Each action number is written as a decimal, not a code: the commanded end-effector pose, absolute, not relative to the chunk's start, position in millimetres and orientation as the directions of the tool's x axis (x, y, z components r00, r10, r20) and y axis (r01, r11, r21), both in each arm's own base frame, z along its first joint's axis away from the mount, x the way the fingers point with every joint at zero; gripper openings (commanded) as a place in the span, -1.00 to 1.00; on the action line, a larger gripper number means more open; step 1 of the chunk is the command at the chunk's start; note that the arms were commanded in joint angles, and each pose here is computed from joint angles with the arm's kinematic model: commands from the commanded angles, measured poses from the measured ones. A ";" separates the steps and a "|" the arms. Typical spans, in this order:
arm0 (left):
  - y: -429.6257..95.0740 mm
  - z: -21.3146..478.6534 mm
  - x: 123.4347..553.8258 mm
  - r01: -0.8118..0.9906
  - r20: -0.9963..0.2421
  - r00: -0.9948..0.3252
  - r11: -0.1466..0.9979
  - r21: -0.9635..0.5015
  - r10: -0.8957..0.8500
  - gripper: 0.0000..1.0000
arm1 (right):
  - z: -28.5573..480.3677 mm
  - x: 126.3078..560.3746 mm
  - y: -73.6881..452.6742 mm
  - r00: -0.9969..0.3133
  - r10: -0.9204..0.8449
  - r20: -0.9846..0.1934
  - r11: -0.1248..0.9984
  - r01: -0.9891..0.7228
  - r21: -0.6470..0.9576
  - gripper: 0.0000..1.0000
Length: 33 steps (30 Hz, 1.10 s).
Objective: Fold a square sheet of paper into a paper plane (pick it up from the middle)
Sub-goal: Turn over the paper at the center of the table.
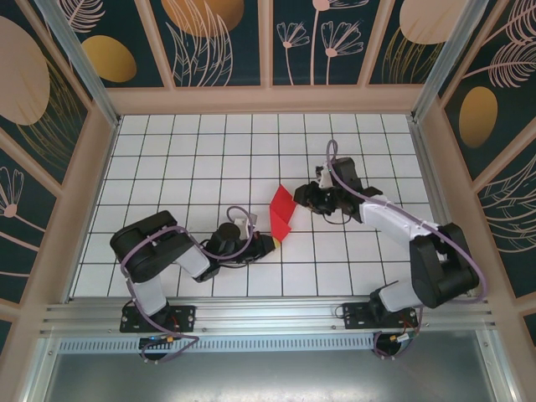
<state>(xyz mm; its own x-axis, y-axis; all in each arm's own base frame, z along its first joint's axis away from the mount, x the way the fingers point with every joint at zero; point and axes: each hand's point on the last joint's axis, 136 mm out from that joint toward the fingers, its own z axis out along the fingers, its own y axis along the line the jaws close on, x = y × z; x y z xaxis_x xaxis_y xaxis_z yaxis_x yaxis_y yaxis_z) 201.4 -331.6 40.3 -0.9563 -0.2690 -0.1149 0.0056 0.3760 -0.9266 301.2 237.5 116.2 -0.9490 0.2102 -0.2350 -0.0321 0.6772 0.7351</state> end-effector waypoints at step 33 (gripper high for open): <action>-255.1 28.2 209.6 -0.116 -0.230 -0.855 0.603 -0.789 -0.465 0.09 | 41.7 328.2 329.0 -0.986 0.015 -0.165 0.721 -0.104 0.685 -0.48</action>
<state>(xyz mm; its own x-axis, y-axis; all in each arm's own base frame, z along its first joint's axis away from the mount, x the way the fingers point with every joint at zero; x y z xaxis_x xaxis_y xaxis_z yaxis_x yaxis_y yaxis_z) 208.0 -276.6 46.8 -0.8684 -0.4728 -0.1494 -0.0995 0.4614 -0.8816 328.3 325.2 37.2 -0.9896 0.0430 -0.1371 -0.0662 0.7105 0.7006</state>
